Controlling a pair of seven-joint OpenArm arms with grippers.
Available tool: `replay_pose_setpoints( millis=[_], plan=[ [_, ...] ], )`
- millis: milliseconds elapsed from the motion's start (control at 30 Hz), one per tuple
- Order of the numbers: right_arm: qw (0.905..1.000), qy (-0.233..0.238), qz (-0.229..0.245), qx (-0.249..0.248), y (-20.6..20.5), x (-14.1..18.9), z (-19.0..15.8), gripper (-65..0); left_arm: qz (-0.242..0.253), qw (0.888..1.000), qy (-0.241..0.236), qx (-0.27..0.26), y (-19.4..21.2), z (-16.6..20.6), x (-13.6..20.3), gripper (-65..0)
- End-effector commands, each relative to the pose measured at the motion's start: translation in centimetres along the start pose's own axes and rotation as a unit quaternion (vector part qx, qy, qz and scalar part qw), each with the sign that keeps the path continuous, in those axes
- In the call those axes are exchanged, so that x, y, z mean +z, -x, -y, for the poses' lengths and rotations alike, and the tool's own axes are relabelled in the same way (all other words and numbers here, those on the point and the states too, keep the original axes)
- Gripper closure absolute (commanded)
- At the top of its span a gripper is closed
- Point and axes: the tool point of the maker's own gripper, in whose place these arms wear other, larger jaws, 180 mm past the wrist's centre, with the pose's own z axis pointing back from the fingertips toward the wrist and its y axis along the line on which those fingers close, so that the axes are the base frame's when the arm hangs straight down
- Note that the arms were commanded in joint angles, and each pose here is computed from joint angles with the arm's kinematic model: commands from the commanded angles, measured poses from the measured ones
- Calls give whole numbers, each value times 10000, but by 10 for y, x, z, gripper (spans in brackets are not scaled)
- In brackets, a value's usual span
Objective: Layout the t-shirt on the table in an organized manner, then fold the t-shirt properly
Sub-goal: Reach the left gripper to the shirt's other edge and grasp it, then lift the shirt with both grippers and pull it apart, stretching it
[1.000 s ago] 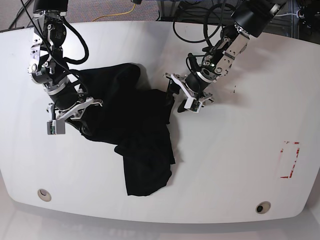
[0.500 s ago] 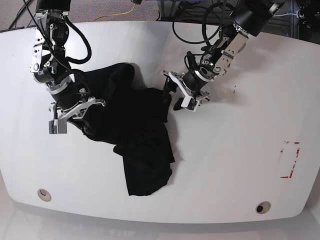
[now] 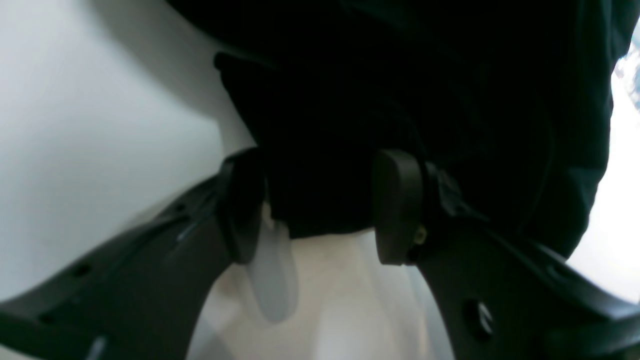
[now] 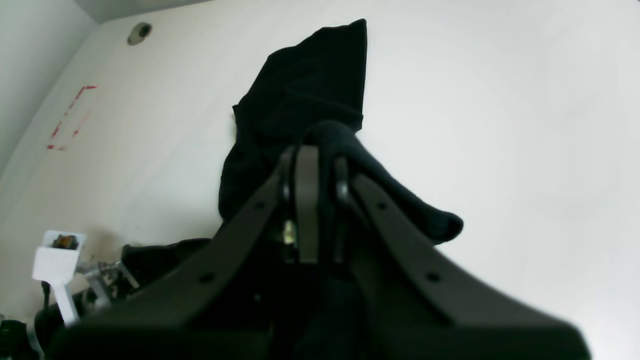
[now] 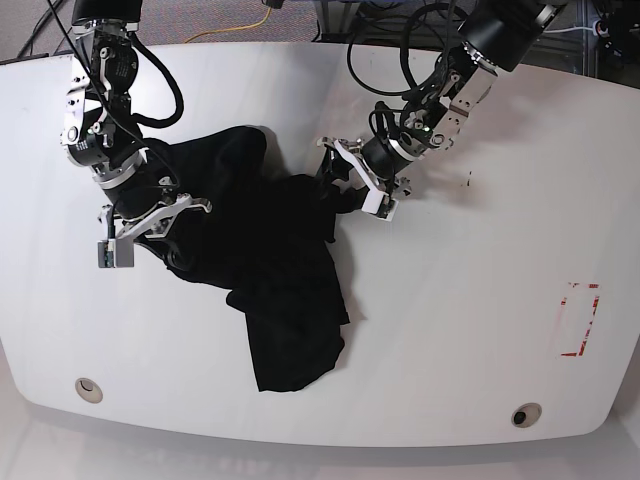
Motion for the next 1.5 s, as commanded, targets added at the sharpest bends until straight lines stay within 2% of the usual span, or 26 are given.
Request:
replay_pose_setpoints(
  millis=[0, 400, 533, 667, 833, 1167, 1467],
  plan=[
    [9996, -65, 262, 98, -16, 2, -3, 0, 150, 9998, 90, -29, -12, 4, -3, -324],
    [9996, -65, 262, 98, -16, 2, -3, 0, 3, 9999, 104, 40, -3, 8, -18, -303],
    [9996, -65, 262, 98, -16, 2, -3, 0, -66, 9999, 54, 69, 3, 5, -19, -225],
    [9996, -65, 262, 98, -16, 2, -3, 0, -78, 9999, 37, 72, 4, 4, -19, -111],
    [9996, -65, 262, 98, -16, 2, -3, 0, -6, 9999, -46, 95, -2, -4, -18, 0],
    [9995, -39, 282, 94, -18, 3, -1, 0, 704, 9964, -417, 242, -49, -31, 2, 0],
    [9979, 306, 555, 99, -37, 13, 23, 0, 1238, 9910, -449, -252, -100, -41, 37, 0]
  ],
)
